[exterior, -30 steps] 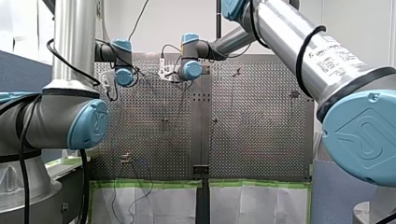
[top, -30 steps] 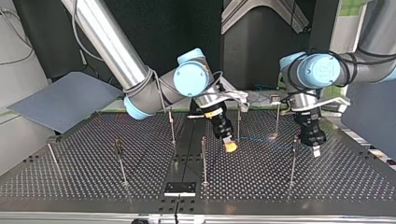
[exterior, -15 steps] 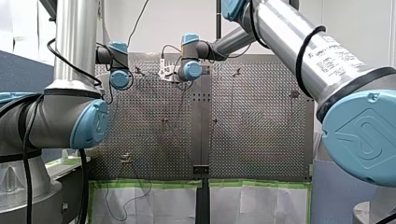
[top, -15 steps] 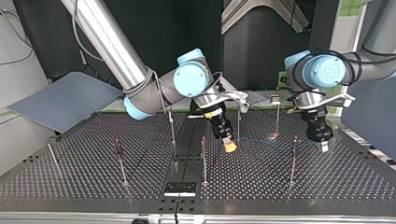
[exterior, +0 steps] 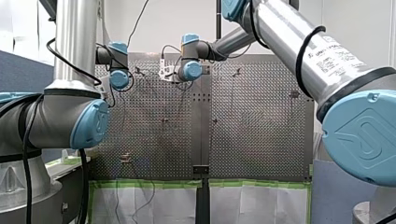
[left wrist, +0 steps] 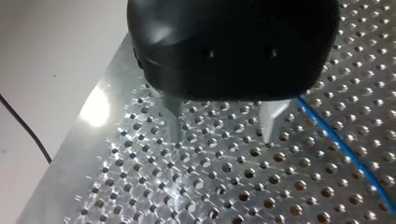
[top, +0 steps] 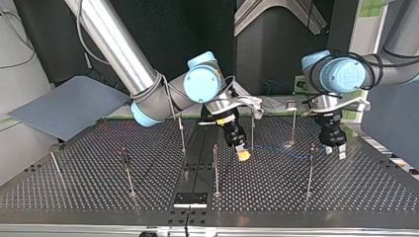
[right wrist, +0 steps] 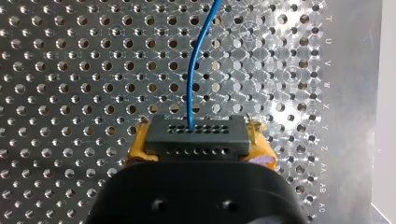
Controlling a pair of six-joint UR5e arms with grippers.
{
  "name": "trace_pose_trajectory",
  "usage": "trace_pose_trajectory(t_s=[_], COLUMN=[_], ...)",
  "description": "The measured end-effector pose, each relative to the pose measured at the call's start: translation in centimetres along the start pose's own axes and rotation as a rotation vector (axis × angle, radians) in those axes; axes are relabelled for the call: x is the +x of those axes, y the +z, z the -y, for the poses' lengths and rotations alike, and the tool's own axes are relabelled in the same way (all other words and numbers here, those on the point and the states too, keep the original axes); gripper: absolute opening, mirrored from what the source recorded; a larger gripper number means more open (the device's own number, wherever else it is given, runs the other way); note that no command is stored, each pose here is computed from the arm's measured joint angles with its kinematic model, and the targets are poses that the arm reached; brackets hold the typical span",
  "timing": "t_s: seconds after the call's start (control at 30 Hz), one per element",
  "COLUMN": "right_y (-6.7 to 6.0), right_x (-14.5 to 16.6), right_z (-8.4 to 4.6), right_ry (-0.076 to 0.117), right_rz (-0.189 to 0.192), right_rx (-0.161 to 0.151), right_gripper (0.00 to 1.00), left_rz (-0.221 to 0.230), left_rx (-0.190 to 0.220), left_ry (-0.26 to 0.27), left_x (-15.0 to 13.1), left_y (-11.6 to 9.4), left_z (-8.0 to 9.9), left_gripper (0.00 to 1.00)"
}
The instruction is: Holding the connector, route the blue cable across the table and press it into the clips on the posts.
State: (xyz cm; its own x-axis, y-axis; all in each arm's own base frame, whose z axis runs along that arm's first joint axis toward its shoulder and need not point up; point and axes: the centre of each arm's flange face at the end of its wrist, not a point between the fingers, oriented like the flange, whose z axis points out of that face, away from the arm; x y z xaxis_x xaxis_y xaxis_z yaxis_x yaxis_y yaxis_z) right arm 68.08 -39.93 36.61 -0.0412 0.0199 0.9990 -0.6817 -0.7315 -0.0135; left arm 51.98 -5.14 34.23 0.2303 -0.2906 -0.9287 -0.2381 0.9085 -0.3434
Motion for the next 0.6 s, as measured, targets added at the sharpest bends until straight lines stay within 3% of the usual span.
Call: trace_pose_trajectory(t_s=[0.3,0.6], right_y=[0.0,-0.1], right_x=[0.0,-0.1], right_z=[-0.1,-0.4], right_ry=[-0.001,-0.023], right_rz=[0.002,0.008], right_rx=[-0.014,-0.046], right_gripper=[0.0,0.0], left_rz=[-0.06,-0.137], left_rx=[-0.024,0.016], left_ry=[0.001,-0.016], left_x=[0.1,-0.1], left_y=[-1.2,-4.3], left_z=[0.2,0.7], left_gripper=[1.0,1.0])
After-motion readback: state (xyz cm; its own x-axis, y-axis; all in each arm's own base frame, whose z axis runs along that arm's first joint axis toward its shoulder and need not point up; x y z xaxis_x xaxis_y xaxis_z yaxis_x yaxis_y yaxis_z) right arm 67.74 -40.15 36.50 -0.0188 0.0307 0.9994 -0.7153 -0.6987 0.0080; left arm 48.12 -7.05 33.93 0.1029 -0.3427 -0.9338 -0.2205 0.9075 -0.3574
